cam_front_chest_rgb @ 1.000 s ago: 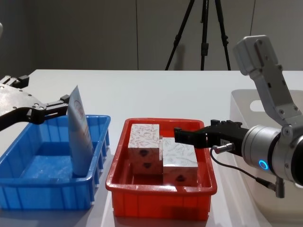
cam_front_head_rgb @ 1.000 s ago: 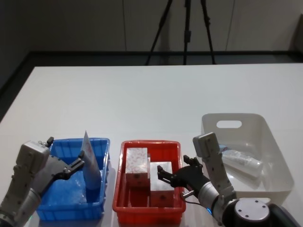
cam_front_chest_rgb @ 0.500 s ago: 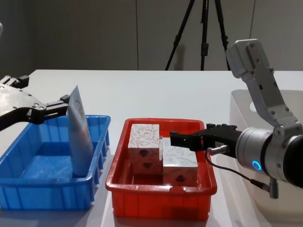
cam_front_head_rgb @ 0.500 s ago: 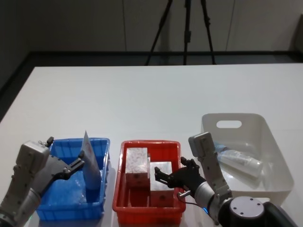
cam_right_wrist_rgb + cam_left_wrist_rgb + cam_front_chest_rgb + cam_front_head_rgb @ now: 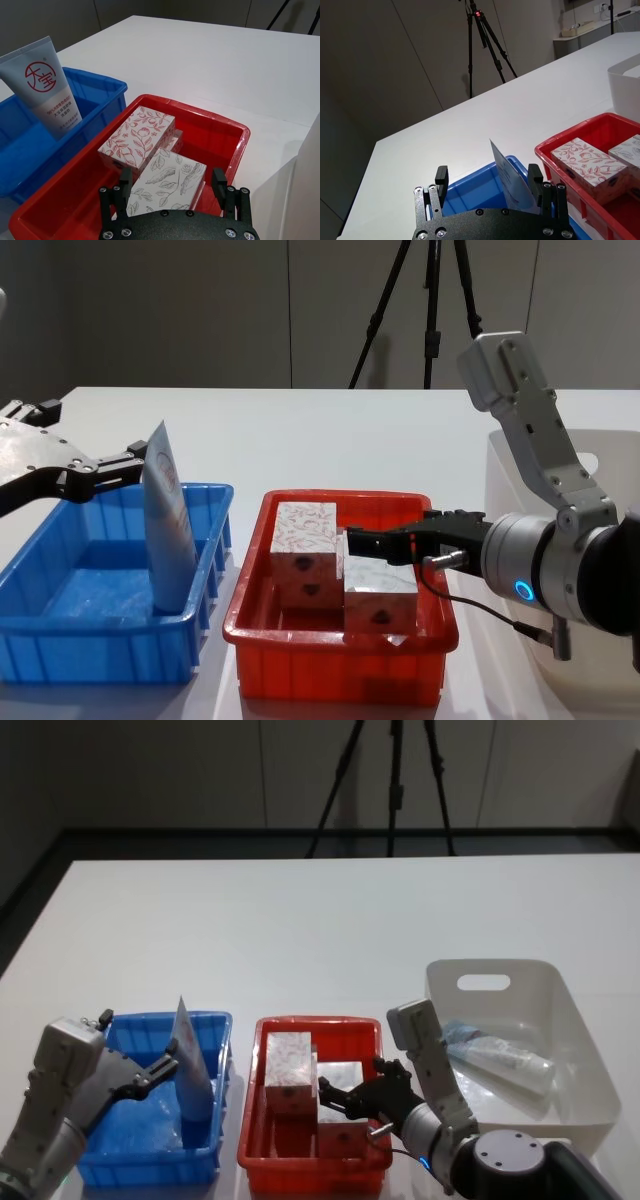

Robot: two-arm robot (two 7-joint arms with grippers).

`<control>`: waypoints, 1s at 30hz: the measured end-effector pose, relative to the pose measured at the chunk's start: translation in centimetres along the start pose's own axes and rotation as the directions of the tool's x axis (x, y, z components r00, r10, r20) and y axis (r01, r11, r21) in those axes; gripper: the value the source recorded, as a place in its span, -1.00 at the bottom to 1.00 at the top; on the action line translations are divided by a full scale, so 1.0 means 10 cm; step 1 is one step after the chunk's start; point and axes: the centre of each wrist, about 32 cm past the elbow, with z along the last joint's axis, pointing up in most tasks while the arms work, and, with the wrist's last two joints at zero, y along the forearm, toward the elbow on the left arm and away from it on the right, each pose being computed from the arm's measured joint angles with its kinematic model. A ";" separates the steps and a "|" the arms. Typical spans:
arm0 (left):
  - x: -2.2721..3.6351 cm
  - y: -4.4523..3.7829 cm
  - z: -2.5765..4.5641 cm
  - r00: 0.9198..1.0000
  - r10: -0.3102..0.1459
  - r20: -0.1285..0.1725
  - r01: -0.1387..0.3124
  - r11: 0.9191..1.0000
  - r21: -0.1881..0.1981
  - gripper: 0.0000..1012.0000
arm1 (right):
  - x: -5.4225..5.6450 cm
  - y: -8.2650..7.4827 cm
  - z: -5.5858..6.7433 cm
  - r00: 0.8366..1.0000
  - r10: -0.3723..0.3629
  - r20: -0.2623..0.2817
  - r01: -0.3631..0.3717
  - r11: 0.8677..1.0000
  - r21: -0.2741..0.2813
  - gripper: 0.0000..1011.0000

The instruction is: Bimanual collaborative sorting of washing and personal care products

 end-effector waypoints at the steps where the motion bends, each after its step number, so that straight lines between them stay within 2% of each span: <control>1: 0.000 0.000 0.000 1.000 0.000 0.000 0.000 1.000 0.000 0.98 | 0.00 0.01 0.00 1.000 0.002 0.000 -0.002 1.000 -0.001 0.98; 16: 0.000 0.000 0.000 1.000 0.000 0.000 0.000 1.000 0.000 0.98 | -0.02 0.08 0.00 1.000 0.015 -0.003 -0.015 1.000 -0.022 0.98; 30: 0.000 0.000 0.000 1.000 0.000 0.000 0.000 1.000 0.000 0.98 | -0.05 0.10 -0.01 0.999 -0.008 -0.035 0.006 0.999 -0.053 0.98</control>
